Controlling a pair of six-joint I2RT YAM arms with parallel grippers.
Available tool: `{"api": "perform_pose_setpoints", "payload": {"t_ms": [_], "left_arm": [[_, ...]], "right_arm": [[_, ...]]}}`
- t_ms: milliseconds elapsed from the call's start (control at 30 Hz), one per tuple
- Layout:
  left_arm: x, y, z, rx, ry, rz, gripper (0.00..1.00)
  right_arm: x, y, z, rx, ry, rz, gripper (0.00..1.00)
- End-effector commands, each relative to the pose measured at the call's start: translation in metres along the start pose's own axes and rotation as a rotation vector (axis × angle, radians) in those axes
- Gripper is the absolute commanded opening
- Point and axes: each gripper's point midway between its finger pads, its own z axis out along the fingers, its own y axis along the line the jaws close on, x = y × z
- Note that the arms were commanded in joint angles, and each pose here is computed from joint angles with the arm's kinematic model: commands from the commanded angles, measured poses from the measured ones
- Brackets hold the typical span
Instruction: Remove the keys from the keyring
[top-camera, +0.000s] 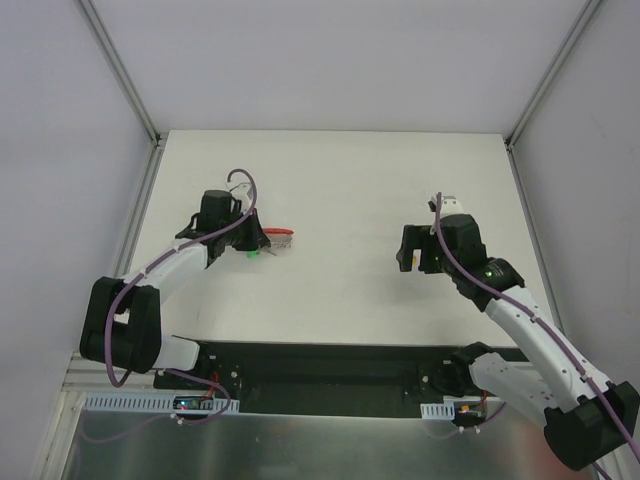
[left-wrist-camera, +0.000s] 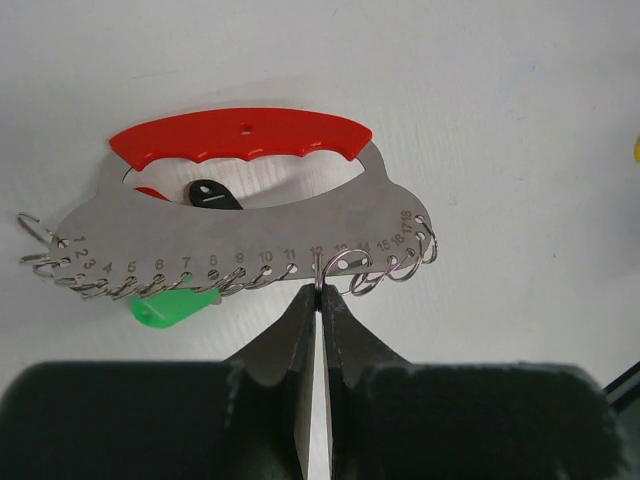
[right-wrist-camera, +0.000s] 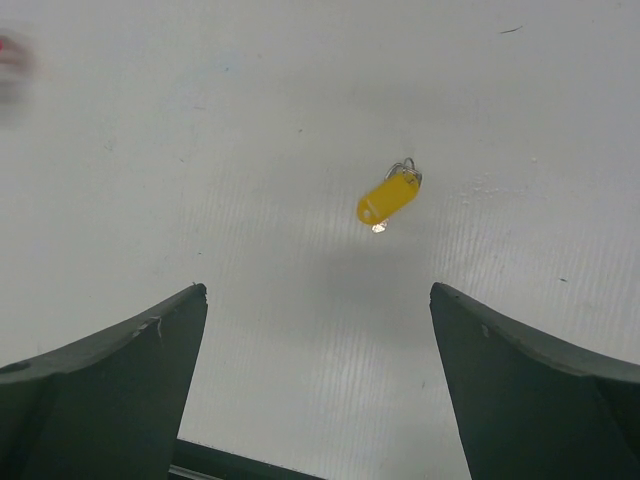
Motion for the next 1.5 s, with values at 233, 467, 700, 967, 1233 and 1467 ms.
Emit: {"api": "perform_pose_setpoints", "payload": {"t_ms": [233,467,700,967,1233,1467], "left_arm": [[-0.027,-0.056,-0.040,0.189,-0.107,0.086,0.99],[-0.050,-0.118,-0.105,0.424,-0.261,0.328,0.99],[-0.043,-0.148,-0.152,0.551,-0.425,0.446,0.99],[-0.042,-0.160,-0.176,0.602,-0.548,0.463,0.99],[-0.041,-0.162,-0.175,0.618,-0.529,0.464,0.99],[-0.041,-0.159,-0.172,0.604,-0.522,0.465,0.99]], "right_arm": [[-0.019,0.024,-0.034,-0.128,-0.093,-0.003,0.96],[-0.030,0.033,-0.074,-0.201,-0.186,0.009,0.96],[-0.029,0.012,-0.110,-0.136,-0.258,0.063,0.96],[-0.029,0.002,-0.118,-0.101,-0.299,0.071,0.96],[-0.041,0.010,-0.121,-0.133,-0.319,0.065,0.96],[-0.045,0.011,-0.123,-0.141,-0.333,0.031,0.96]]}}
